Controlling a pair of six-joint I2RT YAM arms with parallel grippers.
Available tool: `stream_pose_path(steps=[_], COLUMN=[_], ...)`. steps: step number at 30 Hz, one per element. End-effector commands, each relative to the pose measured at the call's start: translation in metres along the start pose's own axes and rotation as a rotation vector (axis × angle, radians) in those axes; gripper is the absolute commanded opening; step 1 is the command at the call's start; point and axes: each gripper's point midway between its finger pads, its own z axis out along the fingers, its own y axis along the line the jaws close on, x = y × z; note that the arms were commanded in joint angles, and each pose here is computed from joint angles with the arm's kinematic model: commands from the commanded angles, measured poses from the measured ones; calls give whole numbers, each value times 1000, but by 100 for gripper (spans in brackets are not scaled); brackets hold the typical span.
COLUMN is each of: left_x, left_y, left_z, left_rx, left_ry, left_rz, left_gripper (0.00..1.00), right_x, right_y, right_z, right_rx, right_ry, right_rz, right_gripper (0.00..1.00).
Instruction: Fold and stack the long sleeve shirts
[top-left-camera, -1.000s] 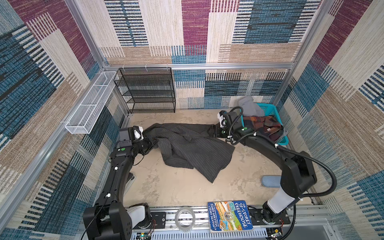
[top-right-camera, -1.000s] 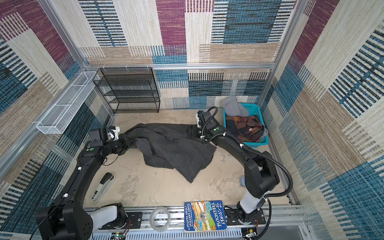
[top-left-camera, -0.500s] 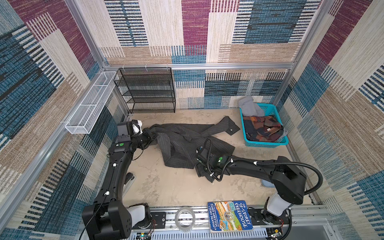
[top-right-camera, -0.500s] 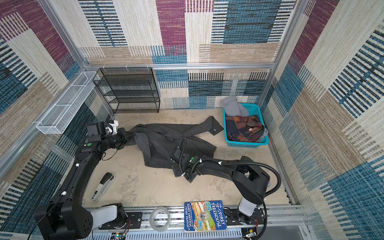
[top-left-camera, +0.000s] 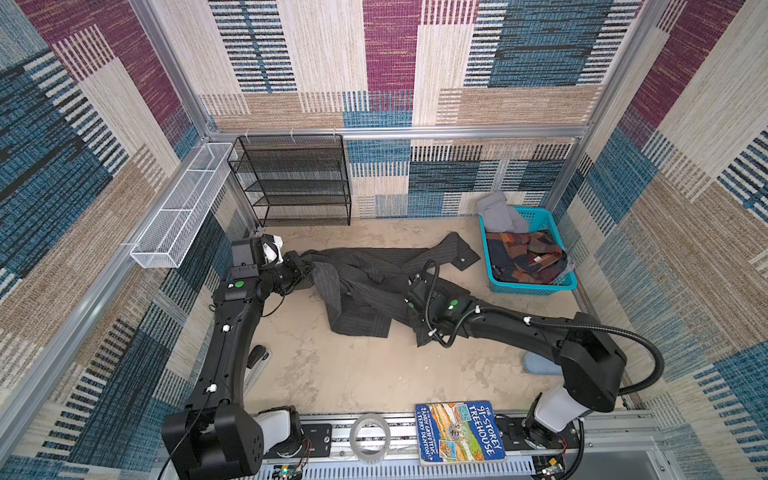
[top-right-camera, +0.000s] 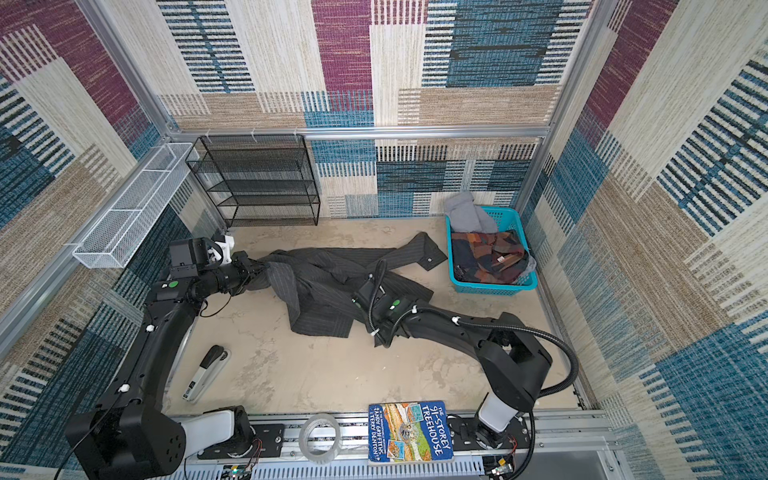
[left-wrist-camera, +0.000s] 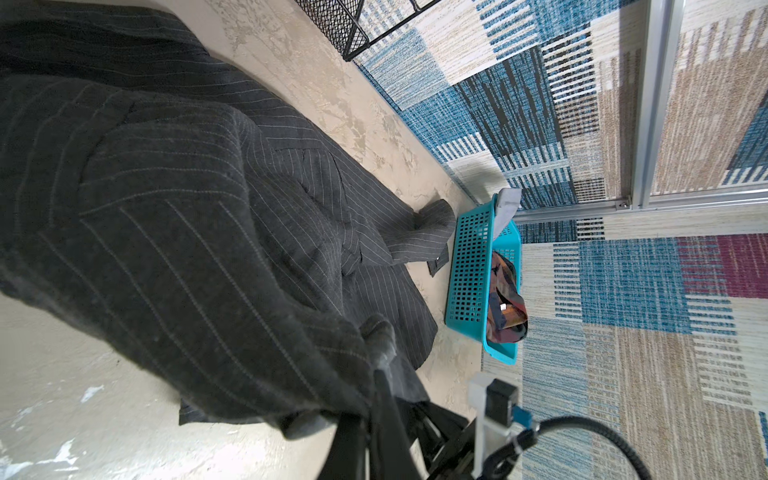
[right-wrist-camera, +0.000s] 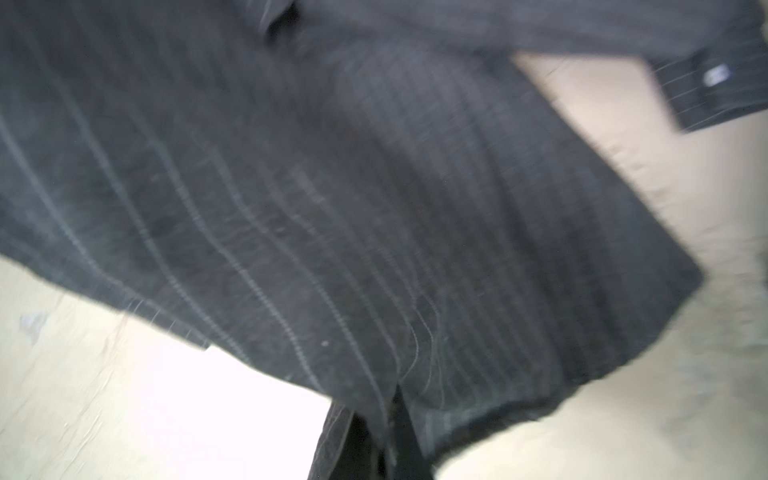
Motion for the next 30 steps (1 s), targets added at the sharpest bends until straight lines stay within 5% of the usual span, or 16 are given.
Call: stream_pose_path(steps=[1,6,12,19,25,30], left_x=[3,4,8,4,-2,-5], left_y=[2,6,10,29,37,37], left_z=[-3,-6,-3,23,47,57], left_rx=[-18,-48,-55,-101,-122,-117], left_ry=[11,0,12,14,21,31], left_rz=[41,51,48,38,41,32], left_gripper=[0,0,0,0,0,0], right_x=[-26,-69,-113,-170,-169,-101], right_y=[-15,-60,-109,-158,-147,-115], right_z=[-10,-5,45,114,55,15], right_rx=[-64,-59,1,166,102,-25], right_ry=[-44,-87,-88,-54,-71,-22], right_rz=[-76,-102,-95,1,164,339], right_gripper=[0,0,4,36,61,67])
